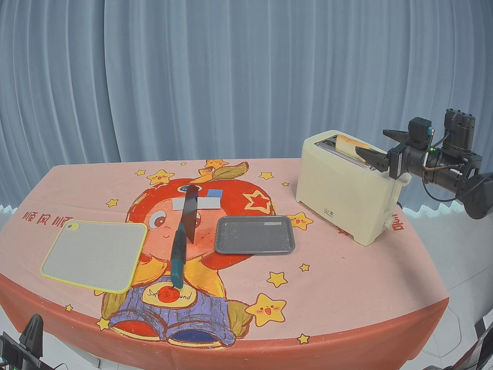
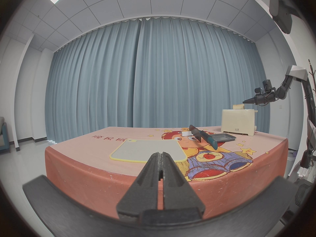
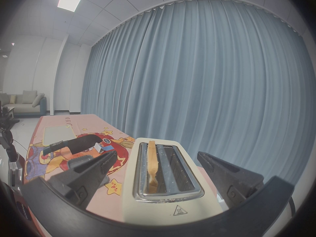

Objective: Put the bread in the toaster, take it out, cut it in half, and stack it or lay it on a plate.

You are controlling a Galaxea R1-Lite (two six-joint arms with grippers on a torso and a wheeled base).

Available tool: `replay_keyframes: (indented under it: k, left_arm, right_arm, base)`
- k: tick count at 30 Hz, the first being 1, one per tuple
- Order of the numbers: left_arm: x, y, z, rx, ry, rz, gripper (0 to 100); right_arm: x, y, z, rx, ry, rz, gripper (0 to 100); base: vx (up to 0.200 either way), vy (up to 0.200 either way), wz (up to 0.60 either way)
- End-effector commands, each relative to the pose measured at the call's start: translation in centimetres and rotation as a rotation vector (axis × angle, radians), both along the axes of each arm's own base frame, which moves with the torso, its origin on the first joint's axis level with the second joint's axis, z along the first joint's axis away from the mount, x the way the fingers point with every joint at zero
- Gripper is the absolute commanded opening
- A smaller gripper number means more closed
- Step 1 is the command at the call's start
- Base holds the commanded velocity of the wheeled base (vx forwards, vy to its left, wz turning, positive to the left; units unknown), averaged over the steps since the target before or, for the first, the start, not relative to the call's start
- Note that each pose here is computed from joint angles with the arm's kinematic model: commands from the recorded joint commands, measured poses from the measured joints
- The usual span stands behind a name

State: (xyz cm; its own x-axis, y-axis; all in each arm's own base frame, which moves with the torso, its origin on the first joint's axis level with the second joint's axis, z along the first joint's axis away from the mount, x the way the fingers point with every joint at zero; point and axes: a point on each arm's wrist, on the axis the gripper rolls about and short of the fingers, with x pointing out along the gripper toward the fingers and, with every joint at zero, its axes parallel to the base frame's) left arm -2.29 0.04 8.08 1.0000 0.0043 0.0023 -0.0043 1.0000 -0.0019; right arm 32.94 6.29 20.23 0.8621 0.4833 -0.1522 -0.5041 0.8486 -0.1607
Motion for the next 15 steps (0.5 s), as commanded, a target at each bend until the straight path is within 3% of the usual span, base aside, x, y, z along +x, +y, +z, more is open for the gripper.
replay_keyframes:
  k: [1, 15]
  left_arm:
    - [0.1, 0.0, -0.5, -0.001, 0.012, 0.000, 0]
    - [0.1, 0.0, -0.5, -0.001, 0.013, 0.000, 0]
  right_arm:
    - [-1.6, -0.1, 0.9, 0.002, -0.023, 0.004, 100]
    - [-6.1, -1.0, 1.4, -0.002, -0.031, -0.045, 100]
  base:
    - [0.000, 0.000, 0.00]
    - [0.000, 0.000, 0.00]
